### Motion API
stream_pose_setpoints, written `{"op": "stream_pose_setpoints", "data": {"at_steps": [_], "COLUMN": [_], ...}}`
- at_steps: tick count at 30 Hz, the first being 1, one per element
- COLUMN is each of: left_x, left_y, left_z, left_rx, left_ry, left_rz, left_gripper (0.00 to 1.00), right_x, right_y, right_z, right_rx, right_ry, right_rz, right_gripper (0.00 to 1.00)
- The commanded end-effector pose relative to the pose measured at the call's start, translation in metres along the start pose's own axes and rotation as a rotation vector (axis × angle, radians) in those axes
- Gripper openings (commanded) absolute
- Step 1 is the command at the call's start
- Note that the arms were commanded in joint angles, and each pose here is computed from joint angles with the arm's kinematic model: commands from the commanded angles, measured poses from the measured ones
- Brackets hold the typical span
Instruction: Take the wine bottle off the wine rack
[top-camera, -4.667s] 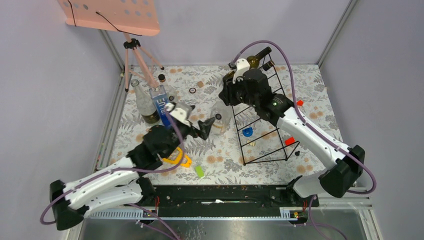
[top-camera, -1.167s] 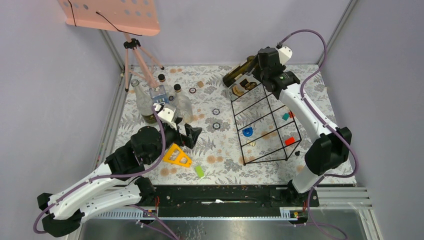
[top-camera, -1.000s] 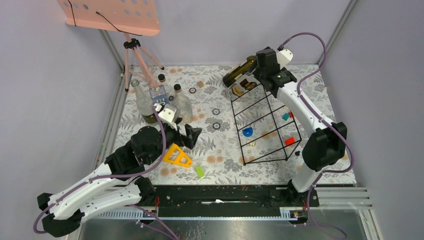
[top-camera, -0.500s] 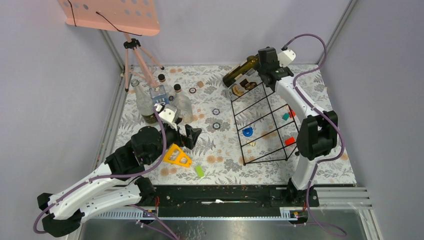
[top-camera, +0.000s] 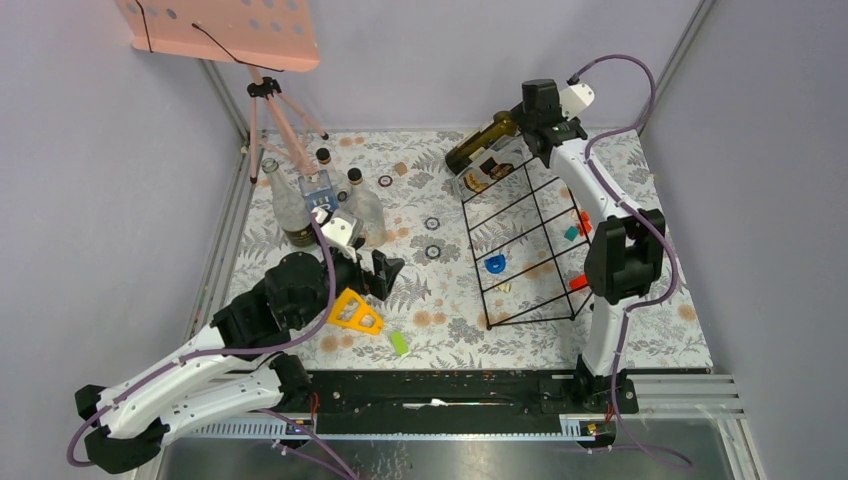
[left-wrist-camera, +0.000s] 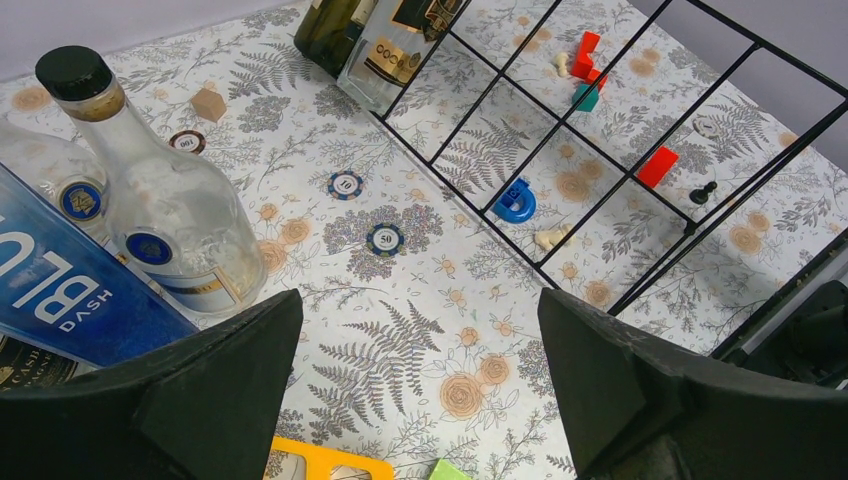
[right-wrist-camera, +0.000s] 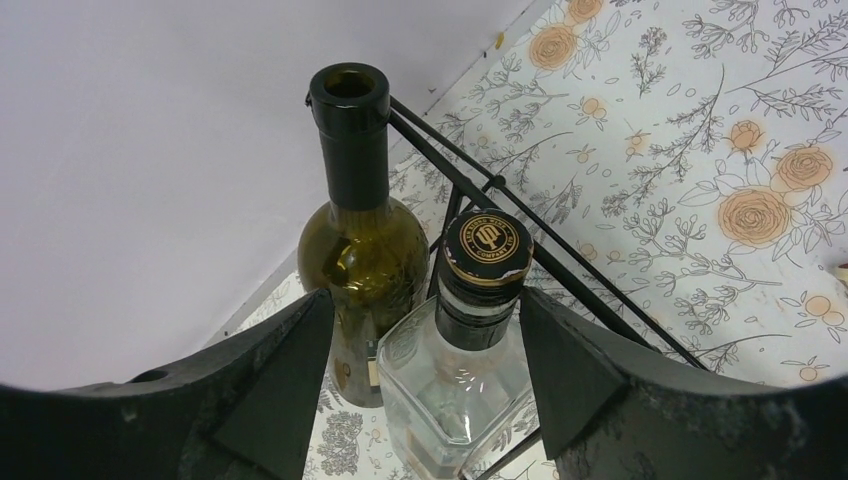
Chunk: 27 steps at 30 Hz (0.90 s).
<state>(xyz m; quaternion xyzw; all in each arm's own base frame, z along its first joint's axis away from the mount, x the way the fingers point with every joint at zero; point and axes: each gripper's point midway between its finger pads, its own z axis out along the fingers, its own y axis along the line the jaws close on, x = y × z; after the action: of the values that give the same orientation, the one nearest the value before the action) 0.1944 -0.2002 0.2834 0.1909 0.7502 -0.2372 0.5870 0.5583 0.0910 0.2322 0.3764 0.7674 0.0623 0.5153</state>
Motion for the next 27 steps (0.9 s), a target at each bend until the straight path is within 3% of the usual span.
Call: {"op": "stream_pose_setpoints", "data": {"at_steps": [1, 18, 27], "left_x": [-0.014, -0.008, -0.005], "left_y": [-0.004, 0.000, 0.001], "left_z": [-0.004, -0.009, -0.008], "left_rx": [0.021, 0.007, 0.005], "left_ry": [-0.041, -0.035, -0.029], "left_rz": [-0.019, -0.039, -0.034], "left_gripper": [0.97, 0.97, 0.97], "right_x": [-0.010, 0.012, 0.016], "right_y": [0.006, -0.007, -0.006], "right_z": [0.003, 0.028, 0.037], "right_rx": [0.002, 0.047, 0.032], "right_ry": [-0.032, 0.002, 0.012], "right_rz": [0.017, 0.010, -0.003], "right_gripper": [0.74, 0.71, 0.50]}}
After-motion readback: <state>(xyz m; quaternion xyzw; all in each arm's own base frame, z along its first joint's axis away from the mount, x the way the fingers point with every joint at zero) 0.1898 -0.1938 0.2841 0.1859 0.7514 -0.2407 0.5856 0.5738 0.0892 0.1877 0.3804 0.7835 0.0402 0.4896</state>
